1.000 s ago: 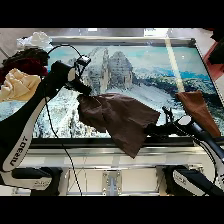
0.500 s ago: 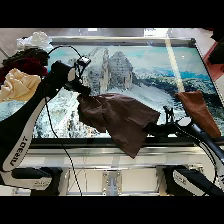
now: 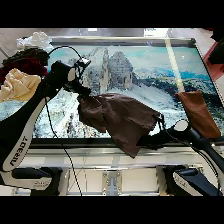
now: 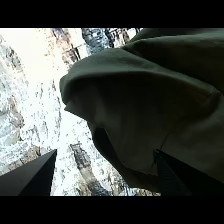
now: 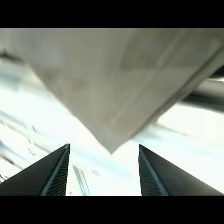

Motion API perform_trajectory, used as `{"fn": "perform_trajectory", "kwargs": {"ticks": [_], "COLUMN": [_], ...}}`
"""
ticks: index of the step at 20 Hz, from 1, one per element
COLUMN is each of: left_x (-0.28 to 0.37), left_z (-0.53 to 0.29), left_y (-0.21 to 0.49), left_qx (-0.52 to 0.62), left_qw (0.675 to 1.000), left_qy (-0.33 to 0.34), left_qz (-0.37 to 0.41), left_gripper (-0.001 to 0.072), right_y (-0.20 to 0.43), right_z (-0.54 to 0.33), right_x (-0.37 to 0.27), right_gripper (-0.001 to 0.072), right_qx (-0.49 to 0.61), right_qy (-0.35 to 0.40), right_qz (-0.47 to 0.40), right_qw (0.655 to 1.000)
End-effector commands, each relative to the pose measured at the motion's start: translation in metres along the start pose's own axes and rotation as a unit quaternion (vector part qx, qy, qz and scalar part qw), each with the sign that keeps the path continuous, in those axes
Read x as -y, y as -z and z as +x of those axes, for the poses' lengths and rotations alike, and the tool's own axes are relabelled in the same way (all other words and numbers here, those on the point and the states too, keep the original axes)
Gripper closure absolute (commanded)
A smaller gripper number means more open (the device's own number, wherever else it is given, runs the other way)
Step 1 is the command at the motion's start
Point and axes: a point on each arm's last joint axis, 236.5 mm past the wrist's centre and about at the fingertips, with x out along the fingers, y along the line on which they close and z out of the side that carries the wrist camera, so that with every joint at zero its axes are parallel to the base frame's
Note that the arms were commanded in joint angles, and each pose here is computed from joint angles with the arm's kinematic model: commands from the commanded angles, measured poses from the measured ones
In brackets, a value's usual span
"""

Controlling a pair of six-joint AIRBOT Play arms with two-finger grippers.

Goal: Fold the shirts.

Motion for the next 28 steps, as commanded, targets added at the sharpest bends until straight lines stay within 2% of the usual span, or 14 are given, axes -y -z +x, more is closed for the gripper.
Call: {"fn": "perform_trajectory", "kwargs": {"ticks": [1, 4, 10, 14, 15, 17, 21, 25, 28], "left_x": [0.003, 0.008, 0.008, 0.009, 0.009, 0.008, 0.005, 0.005, 0.030], "left_z": [0.000, 0.000, 0.000, 0.000, 0.000, 0.000, 0.000, -0.003, 0.002], "left_y": [0.002, 0.002, 0.002, 0.003, 0.003, 0.003, 0.002, -0.022, -0.026], "left_qx": [-0.005, -0.005, -0.005, -0.007, -0.007, -0.007, -0.004, 0.047, 0.058], "left_qw": [1.000, 1.000, 1.000, 1.000, 1.000, 1.000, 1.000, 0.999, 0.994], "left_qy": [0.007, 0.018, 0.018, 0.018, 0.018, 0.018, 0.010, 0.011, 0.066], "left_qz": [-0.002, -0.003, 0.001, 0.008, 0.008, 0.009, 0.024, 0.009, -0.059], "left_gripper": [0.0006, 0.0006, 0.0006, 0.0006, 0.0007, 0.0006, 0.0007, 0.0008, 0.0011], "right_y": [0.038, 0.043, 0.027, 0.033, 0.027, 0.011, -0.015, -0.070, -0.125], "right_z": [0.028, 0.049, 0.065, 0.065, 0.065, 0.063, 0.051, -0.024, -0.123], "right_x": [-0.001, -0.020, -0.025, 0.003, 0.005, 0.002, -0.015, -0.020, -0.005], "right_gripper": [0.0230, 0.0230, 0.0231, 0.0234, 0.0325, 0.0688, 0.0683, 0.0684, 0.0685], "right_qx": [-0.040, -0.025, 0.036, 0.028, 0.041, 0.074, 0.118, 0.201, 0.306], "right_qy": [0.020, -0.005, 0.005, 0.062, 0.067, 0.059, 0.052, 0.154, 0.232], "right_qz": [0.017, 0.017, 0.035, 0.042, 0.041, 0.036, 0.001, -0.104, -0.110], "right_qw": [0.999, 1.000, 0.999, 0.997, 0.996, 0.995, 0.992, 0.962, 0.917]}}
